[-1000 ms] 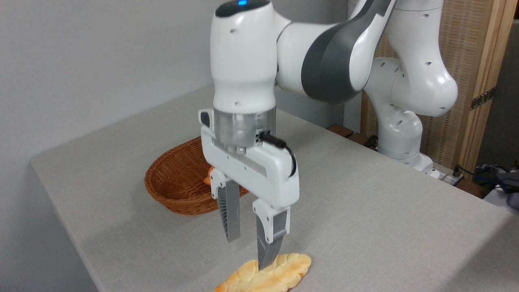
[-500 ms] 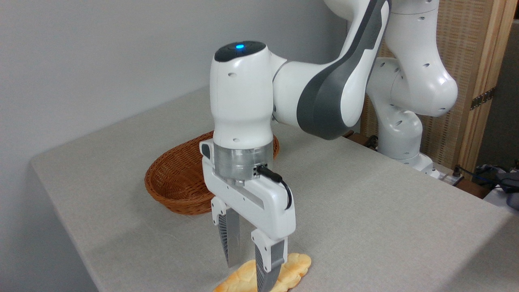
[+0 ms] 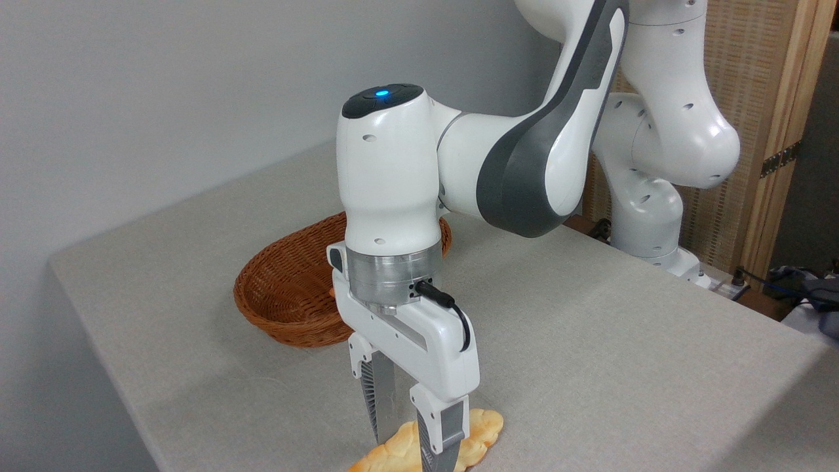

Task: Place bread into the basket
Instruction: 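Close the gripper fingers around the middle of the braided loaf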

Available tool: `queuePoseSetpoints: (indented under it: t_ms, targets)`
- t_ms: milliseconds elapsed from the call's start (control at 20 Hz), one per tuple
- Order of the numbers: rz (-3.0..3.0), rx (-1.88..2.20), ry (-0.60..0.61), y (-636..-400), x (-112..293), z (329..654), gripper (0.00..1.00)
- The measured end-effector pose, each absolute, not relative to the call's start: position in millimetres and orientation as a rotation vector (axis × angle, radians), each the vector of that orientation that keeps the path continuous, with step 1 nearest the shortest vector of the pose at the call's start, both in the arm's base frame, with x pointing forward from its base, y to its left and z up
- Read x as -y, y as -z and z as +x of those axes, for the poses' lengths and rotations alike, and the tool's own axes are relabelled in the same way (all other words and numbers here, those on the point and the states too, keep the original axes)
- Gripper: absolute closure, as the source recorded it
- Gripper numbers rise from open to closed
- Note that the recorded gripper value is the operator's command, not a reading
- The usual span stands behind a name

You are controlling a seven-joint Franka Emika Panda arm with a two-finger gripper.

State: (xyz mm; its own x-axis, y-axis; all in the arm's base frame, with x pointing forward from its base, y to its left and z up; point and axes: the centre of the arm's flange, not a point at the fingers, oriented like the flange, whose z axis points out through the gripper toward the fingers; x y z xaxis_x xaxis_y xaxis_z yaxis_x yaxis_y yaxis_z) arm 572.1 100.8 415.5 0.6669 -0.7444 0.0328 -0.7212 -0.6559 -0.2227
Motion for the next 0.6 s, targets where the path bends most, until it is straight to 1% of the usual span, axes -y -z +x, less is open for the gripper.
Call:
queuePoseSetpoints:
  t_ms: [100,150,200,300,400,600]
  targets:
    - [-2.691,-1.196,0.179,-415.1,-100.8,572.1,0.14]
    - [-2.691,-1.196,0.178,-414.9,-100.8,572.1,0.29]
    - [-2.691,-1.196,0.178,-414.7,-100.8,572.1,0.47]
    - [-2.691,-1.197,0.177,-414.5,-100.8,572.1,0.59]
    - [-2.692,-1.197,0.176,-414.0,-100.8,572.0,0.61]
    - [-2.692,-1.201,0.173,-412.8,-99.4,571.8,0.61]
